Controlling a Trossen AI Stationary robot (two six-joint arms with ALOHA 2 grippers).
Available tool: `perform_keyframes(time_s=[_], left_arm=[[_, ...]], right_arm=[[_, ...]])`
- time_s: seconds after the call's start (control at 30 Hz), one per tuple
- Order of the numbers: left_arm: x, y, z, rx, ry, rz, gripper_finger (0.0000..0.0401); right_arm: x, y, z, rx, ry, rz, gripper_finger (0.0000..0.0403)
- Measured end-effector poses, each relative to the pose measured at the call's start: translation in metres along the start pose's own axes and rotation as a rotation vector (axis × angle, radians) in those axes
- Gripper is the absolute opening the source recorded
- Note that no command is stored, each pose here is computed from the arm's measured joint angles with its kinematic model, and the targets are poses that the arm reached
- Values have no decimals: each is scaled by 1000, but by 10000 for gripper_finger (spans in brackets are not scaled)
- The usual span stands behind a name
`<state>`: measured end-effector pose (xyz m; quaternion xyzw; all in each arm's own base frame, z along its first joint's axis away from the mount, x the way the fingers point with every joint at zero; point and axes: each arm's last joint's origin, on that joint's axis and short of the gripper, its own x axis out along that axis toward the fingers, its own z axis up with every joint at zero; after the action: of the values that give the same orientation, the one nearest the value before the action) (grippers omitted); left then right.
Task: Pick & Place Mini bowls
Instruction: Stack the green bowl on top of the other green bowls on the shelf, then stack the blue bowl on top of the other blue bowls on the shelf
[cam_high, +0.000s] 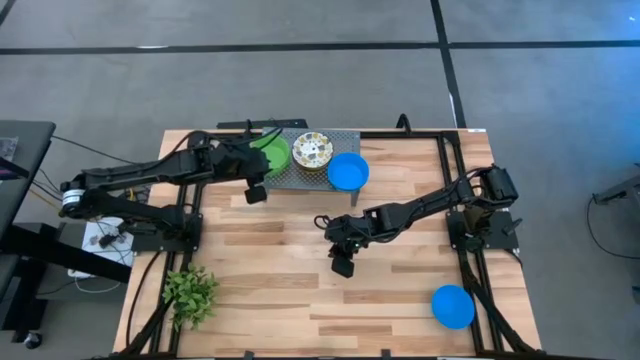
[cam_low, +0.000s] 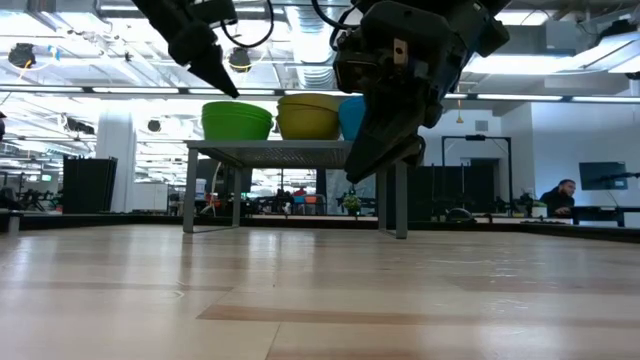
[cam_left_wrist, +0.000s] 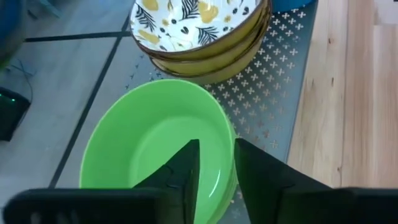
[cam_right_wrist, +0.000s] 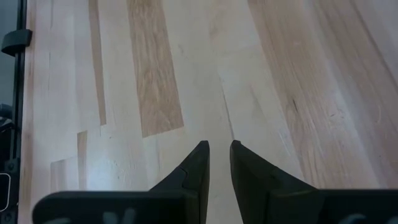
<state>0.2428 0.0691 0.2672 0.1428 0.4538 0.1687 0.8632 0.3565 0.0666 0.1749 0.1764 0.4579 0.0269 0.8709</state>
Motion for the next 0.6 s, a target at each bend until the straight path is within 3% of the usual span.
perform_keyframes(time_s=[0.47, 0.6], left_arm=[[-22, -20, 9, 9, -109, -46, 109], [-28, -34, 12, 25, -133, -91, 109]], right_arm=[[-1, -7, 3, 63, -30, -58, 51], [-1, -6, 5, 3, -43, -52, 51]])
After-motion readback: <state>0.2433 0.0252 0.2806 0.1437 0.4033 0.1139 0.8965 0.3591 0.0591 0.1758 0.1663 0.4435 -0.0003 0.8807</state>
